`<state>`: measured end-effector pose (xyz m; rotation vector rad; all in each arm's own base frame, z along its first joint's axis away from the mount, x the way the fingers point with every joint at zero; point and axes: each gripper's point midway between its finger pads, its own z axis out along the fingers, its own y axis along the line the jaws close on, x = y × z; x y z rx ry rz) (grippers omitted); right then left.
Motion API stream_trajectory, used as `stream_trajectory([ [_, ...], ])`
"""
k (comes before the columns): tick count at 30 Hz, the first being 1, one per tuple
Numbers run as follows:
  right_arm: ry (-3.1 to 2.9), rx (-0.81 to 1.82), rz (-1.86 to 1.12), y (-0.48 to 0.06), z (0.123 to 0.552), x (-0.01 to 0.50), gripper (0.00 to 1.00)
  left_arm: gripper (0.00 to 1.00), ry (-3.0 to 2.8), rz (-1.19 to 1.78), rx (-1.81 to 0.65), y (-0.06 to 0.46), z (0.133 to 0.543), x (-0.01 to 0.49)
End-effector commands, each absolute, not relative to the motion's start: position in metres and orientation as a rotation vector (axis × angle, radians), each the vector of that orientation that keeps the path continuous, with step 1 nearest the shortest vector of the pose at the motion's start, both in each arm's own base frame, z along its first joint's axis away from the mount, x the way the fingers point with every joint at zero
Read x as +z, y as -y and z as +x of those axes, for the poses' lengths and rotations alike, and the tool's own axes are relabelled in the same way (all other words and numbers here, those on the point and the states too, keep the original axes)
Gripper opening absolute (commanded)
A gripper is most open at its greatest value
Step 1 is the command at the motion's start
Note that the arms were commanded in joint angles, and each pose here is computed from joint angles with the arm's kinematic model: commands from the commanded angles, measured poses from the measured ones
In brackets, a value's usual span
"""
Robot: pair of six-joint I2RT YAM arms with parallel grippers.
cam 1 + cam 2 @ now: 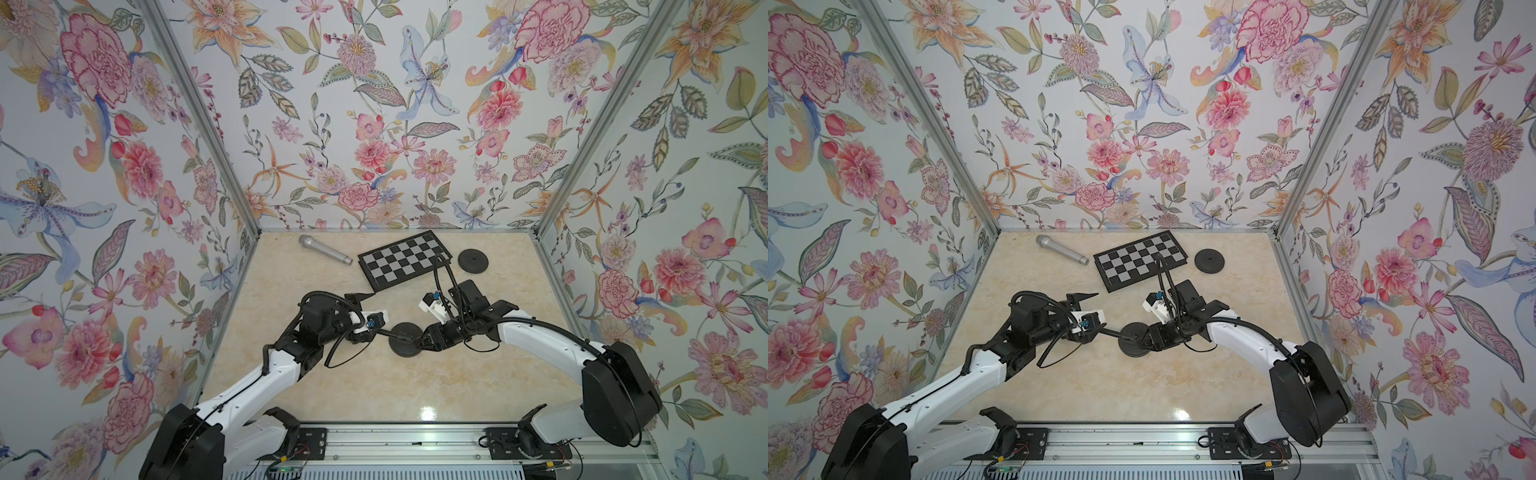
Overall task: Assemble a microphone stand
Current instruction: Pick up the microphone stand pole from the center of the board.
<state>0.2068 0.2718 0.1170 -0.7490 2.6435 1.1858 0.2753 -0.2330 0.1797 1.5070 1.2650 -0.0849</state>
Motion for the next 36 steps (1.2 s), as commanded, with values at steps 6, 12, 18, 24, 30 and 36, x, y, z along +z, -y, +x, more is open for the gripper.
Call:
stream_trajectory([
  [6, -2.641, 1.230, -0.697, -0.276, 0.222, 0.132, 0.43, 0.80, -1.261, 1.734, -0.223, 0.245, 0.245, 0.147],
  [12, -2.581, 1.262, -0.769, -0.282, 0.222, 0.145, 0.42, 0.71, -1.327, 1.765, -0.237, 0.247, 0.252, 0.132],
  [18, -2.566, 1.280, -0.793, -0.284, 0.219, 0.149, 0.42, 0.44, -1.436, 1.766, -0.109, 0.242, 0.280, 0.127],
  [24, -2.530, 1.297, -0.817, -0.286, 0.220, 0.160, 0.42, 0.17, -1.466, 1.819, -0.248, 0.262, 0.266, 0.125],
  [30, -2.415, 1.345, -0.849, -0.283, 0.220, 0.189, 0.62, 0.12, -1.432, 1.759, -0.277, 0.272, 0.263, 0.138],
  [36, -2.180, 1.314, -0.817, -0.256, 0.232, 0.241, 0.77, 0.11, -1.304, 1.502, -0.514, 0.297, 0.258, 0.189],
])
